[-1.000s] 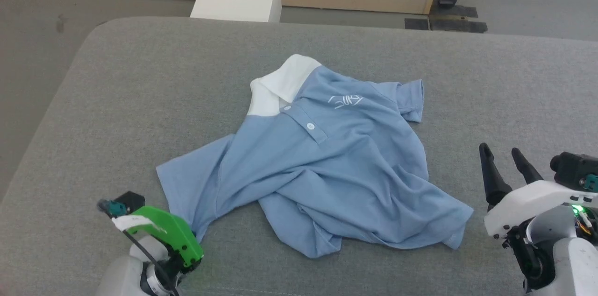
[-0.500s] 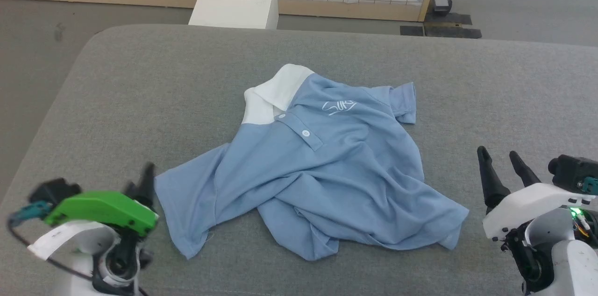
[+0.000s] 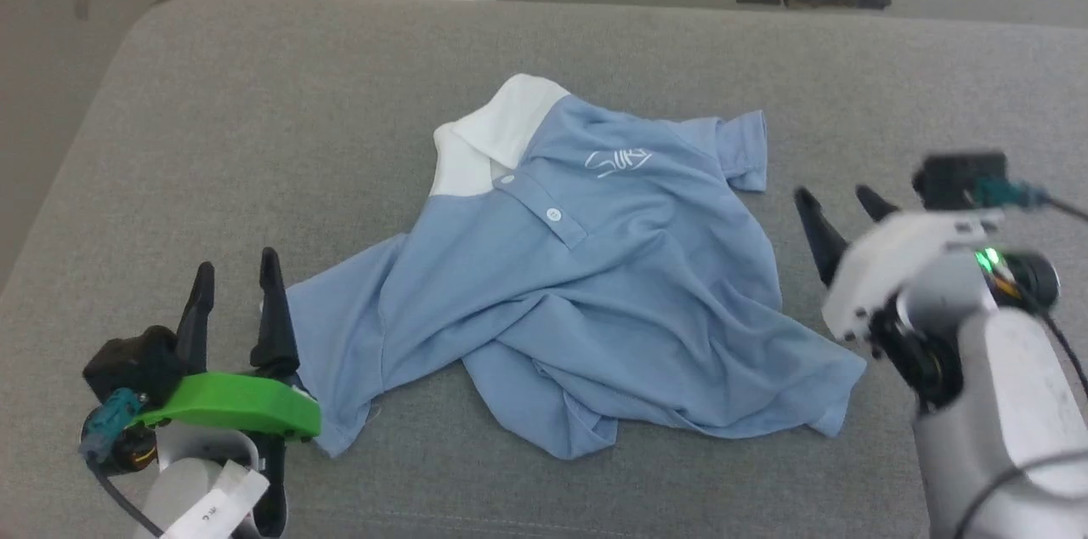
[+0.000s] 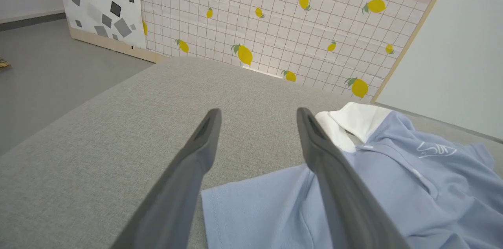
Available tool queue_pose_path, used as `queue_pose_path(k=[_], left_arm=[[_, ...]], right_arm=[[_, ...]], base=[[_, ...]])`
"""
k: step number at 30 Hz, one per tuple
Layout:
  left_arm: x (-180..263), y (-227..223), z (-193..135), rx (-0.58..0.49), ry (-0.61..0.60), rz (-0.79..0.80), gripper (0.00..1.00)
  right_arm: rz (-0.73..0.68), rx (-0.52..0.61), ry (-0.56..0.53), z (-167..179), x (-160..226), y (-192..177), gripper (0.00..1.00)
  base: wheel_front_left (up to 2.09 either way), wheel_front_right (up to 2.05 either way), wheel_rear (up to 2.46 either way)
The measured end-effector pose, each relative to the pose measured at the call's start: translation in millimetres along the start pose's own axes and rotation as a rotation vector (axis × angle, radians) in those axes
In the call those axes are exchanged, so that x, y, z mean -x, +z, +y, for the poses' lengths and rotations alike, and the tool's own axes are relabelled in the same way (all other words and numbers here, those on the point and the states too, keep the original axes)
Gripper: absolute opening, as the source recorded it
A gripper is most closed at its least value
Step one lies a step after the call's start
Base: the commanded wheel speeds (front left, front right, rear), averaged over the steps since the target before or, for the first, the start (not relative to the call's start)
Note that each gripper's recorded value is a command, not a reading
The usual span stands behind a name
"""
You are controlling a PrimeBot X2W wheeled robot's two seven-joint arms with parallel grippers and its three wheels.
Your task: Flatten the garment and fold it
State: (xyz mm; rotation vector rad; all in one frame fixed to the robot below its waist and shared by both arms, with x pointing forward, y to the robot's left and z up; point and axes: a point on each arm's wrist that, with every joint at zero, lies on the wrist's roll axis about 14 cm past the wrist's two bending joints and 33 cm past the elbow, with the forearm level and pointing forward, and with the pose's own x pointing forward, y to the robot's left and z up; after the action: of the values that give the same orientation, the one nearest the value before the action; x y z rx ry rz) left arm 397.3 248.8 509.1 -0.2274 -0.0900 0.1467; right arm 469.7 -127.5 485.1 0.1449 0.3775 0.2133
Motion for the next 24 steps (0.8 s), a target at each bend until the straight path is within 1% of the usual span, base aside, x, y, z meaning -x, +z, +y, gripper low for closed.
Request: queue_pose_path(k=[3,7,9,13,17,20,24], left_arm=[[-3.0,-11.7,-1.3,-0.023,-0.007,0.029,1.00],[-10.7,-18.2,-6.5,-0.054,-0.027,0.042,1.00],[-15.8,-18.5,-9.8,-0.054,-0.031,0.038,1.00],[-24.6,-16.9,-10.1,-0.059,-0.031,0.026,1.00],[-28.2,-21.1,-5.5,-0.079,-0.021,0.034,1.00],[-28.7,-27.2,-2.1,-0.085,-0.011,0.048,1.00],[-28.1,-34.4,4.0,-0.085,0.007,0.067,1.00]], right_arm=[[0.088,0.087,0.041,15.9,-26.1,5.9,1.00],[0.218,0.165,0.047,20.1,-53.5,-0.7,1.00],[0.318,0.218,0.038,18.0,-64.6,-14.4,1.00],[0.454,0.288,0.035,17.9,-81.0,-39.9,1.00],[0.535,0.340,0.046,20.6,-93.5,-64.6,1.00],[0.591,0.353,0.072,26.6,-98.4,-88.5,1.00],[0.597,0.367,0.110,38.7,-109.8,-93.5,1.00]], base=[[0.00,0.00,0.00],[0.00,0.00,0.00],[0.00,0.00,0.00],[0.00,0.00,0.00],[0.00,0.00,0.00],[0.00,0.00,0.00],[0.00,0.00,0.00]])
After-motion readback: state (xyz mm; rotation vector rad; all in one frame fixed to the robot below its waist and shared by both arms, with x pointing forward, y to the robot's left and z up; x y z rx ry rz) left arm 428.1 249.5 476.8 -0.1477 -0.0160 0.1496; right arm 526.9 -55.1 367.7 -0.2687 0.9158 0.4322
